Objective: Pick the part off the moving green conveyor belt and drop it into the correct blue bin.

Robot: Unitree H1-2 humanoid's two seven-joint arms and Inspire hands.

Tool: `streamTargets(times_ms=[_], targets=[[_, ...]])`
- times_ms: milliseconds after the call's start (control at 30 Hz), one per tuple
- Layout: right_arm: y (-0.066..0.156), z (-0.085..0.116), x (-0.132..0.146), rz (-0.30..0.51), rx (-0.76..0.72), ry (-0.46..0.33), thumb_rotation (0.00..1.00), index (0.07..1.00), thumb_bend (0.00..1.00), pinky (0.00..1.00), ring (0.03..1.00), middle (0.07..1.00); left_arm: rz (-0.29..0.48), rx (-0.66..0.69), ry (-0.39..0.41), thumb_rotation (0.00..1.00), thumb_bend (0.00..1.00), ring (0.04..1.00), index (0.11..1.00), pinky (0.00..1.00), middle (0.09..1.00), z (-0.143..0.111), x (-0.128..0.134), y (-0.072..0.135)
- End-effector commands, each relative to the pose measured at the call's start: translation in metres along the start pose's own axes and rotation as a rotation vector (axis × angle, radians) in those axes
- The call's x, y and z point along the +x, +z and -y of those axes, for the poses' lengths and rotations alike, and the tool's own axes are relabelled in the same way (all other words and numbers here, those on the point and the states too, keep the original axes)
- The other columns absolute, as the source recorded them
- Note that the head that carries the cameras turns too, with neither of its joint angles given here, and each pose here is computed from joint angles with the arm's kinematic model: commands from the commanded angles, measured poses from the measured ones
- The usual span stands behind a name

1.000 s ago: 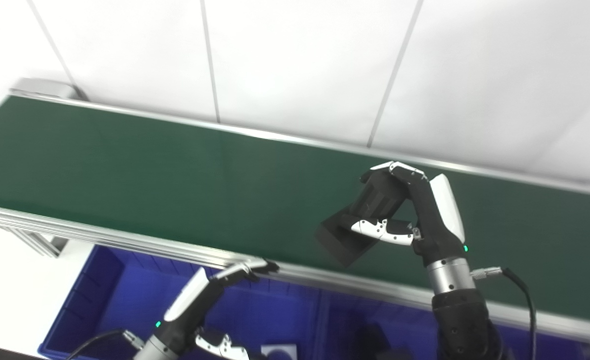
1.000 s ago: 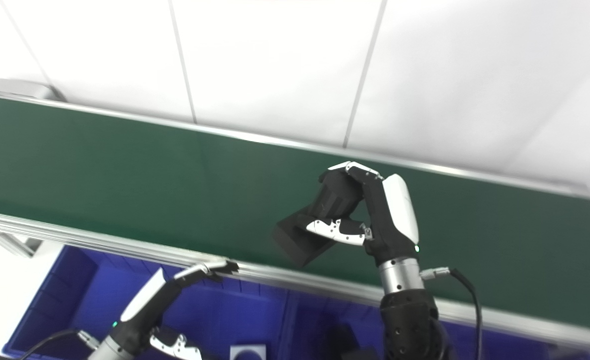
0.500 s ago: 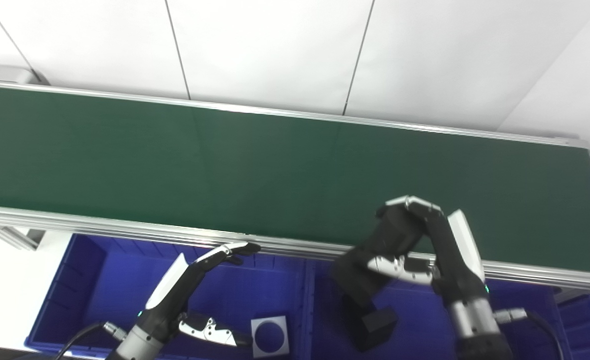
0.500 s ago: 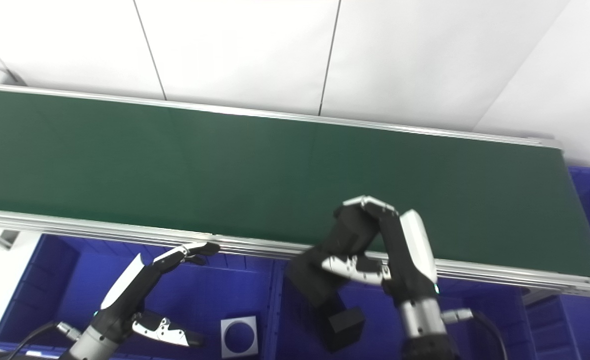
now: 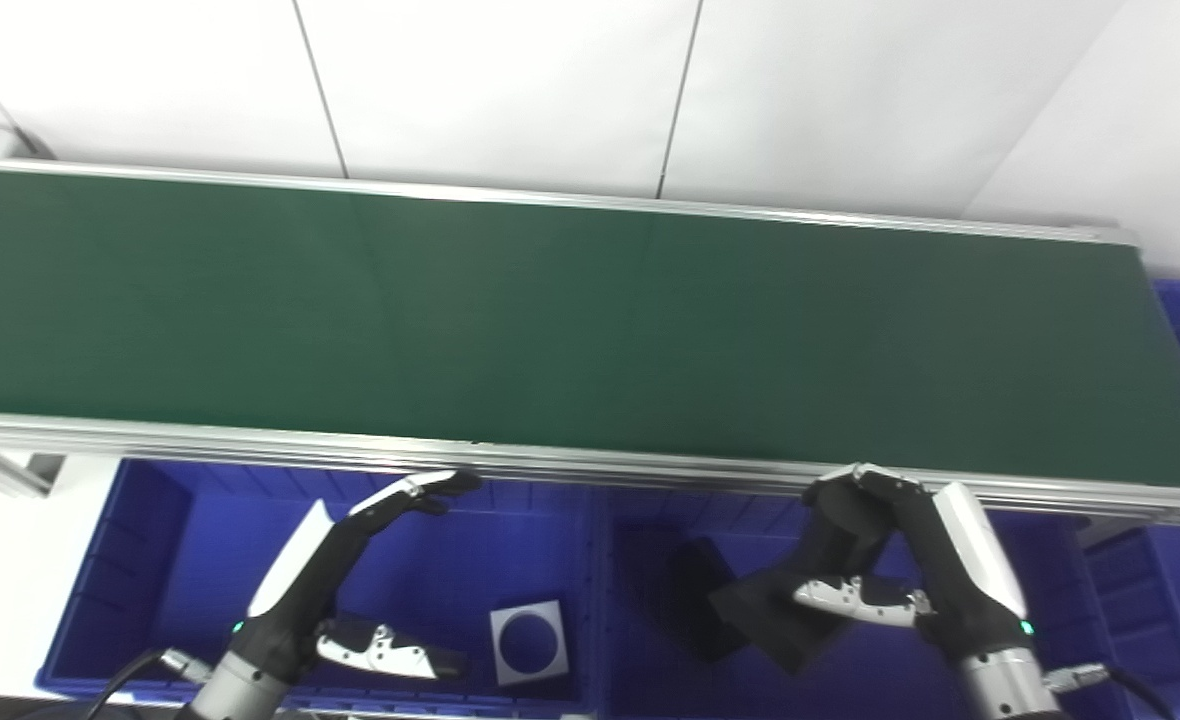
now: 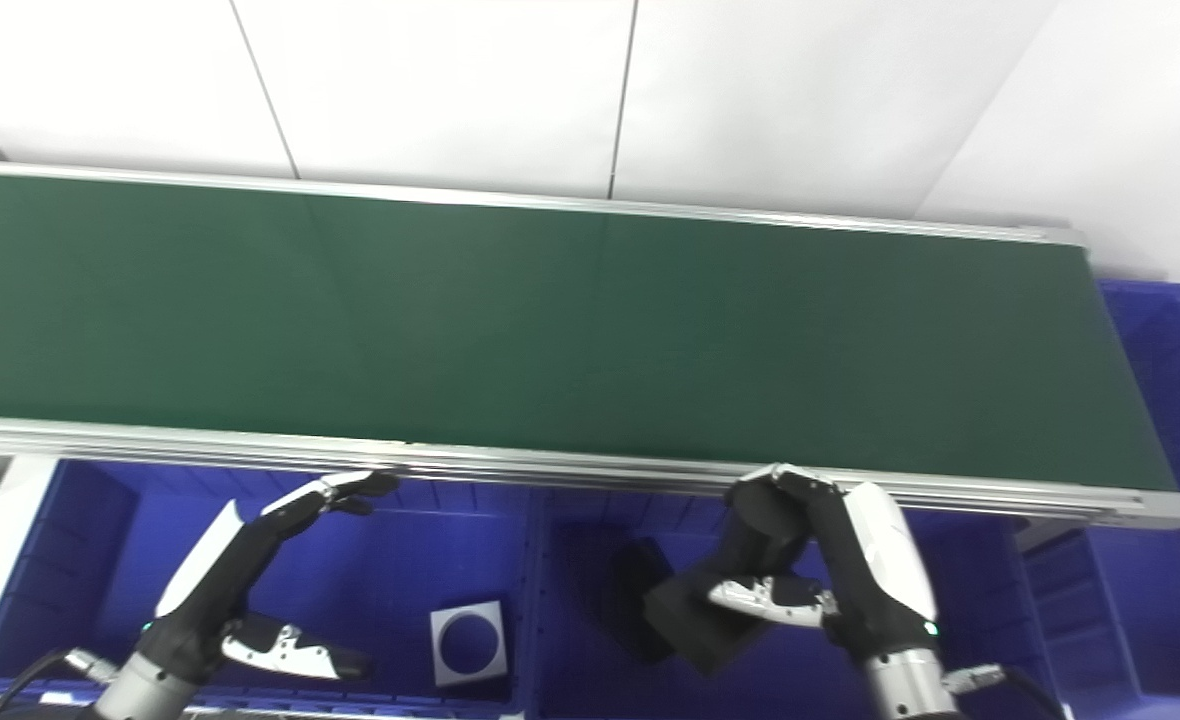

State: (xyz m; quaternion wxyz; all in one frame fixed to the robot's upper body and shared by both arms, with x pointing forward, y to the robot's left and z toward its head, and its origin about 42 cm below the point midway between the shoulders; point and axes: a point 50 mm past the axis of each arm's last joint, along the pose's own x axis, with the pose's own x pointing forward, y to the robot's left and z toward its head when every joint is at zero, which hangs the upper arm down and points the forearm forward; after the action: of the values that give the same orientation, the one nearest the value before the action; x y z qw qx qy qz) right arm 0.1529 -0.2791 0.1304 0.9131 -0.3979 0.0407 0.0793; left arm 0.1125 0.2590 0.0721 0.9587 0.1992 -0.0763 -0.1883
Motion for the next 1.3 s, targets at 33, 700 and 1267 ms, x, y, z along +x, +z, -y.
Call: streamTargets(times_ms=[33, 700, 1267], targets=[[-0.005, 0.01, -0.004, 0.014, -0.009, -0.047, 0.0, 0.546, 0.51, 0.39, 0.394, 0.458, 0.049, -0.003, -0.002, 0.45, 1.0, 0.802, 0.789, 0.73, 0.815, -0.009, 0.001, 0.01], [-0.036, -0.001, -0.002, -0.089, -0.282, 0.145, 0.34, 0.779, 0.79, 0.98, 0.909, 0.865, 0.048, 0.009, -0.026, 0.46, 0.99, 0.798, 0.78, 0.73, 0.813, -0.017, 0.002, 0.011], [0.001, -0.014, -0.025, 0.056, 0.021, 0.041, 0.53, 0.97, 0.8, 0.81, 0.938, 0.977, 0.056, -0.036, -0.044, 0.46, 1.0, 0.808, 0.791, 0.75, 0.829, -0.009, 0.007, 0.014]])
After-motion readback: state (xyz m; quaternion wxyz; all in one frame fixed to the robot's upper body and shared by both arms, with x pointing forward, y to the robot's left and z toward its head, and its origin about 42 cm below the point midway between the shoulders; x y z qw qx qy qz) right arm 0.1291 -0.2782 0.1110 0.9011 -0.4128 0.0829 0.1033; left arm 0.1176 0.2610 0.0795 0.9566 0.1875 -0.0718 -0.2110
